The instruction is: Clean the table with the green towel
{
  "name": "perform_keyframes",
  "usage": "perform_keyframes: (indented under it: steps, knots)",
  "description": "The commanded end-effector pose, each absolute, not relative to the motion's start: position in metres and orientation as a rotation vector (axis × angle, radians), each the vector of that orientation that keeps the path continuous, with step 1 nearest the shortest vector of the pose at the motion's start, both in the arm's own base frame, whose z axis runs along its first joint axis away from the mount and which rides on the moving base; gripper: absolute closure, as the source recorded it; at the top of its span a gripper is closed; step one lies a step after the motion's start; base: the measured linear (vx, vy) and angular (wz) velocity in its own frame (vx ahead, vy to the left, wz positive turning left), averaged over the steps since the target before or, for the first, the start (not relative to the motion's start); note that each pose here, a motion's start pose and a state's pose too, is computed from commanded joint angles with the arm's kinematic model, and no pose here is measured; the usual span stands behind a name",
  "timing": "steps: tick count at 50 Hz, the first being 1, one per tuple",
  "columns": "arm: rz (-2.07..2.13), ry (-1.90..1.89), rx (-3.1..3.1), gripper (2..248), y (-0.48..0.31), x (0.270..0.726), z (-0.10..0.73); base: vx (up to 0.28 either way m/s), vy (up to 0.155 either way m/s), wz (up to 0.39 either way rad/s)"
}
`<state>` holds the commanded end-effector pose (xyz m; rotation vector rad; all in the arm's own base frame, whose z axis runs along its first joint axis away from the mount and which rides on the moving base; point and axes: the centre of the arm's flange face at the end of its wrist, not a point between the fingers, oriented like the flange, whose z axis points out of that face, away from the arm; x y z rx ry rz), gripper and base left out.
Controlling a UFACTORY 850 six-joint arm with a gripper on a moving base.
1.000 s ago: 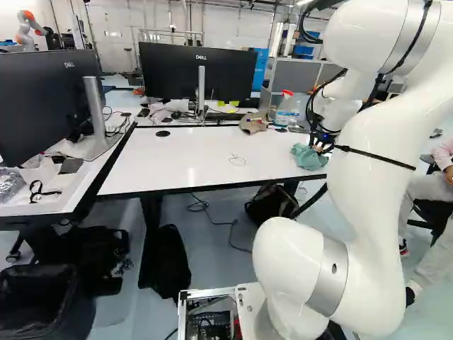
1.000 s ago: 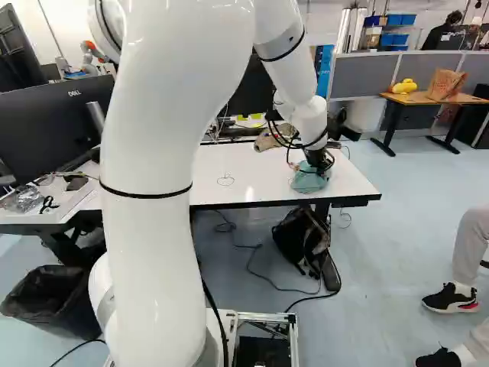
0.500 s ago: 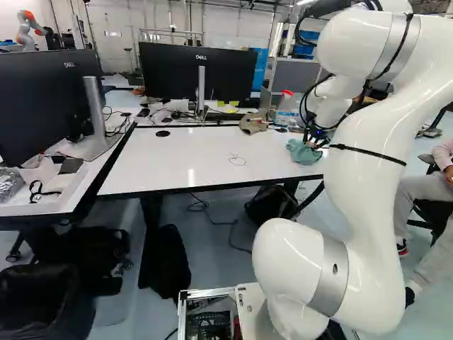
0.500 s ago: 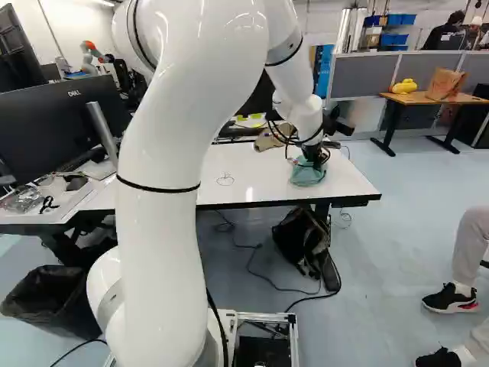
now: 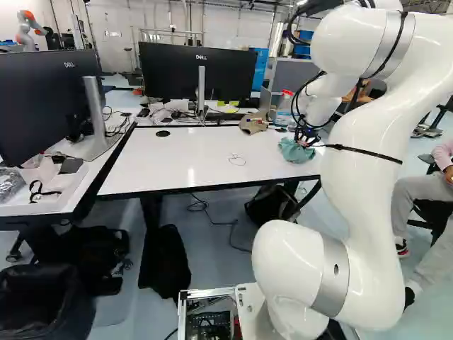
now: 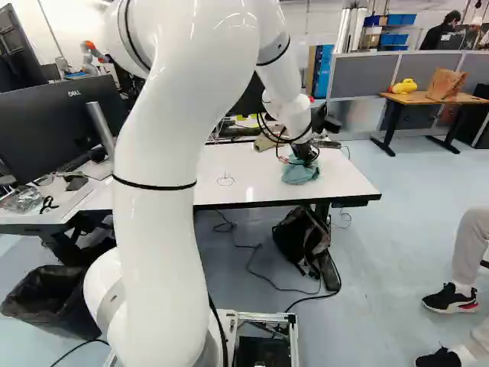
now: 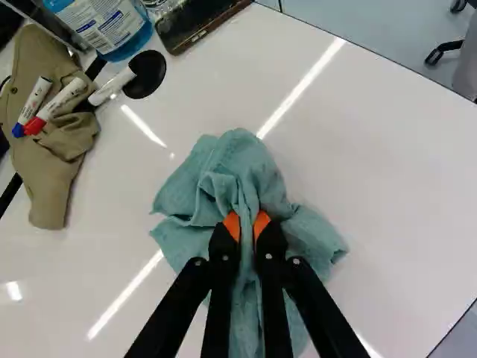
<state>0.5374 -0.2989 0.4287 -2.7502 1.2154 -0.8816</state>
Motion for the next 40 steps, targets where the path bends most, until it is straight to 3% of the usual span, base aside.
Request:
perform_keyframes:
  steps: [40]
  knots:
    - [-0.812, 1.226, -2.762, 209, -0.262, 0.470, 0.432, 0.000, 0.000, 0.000]
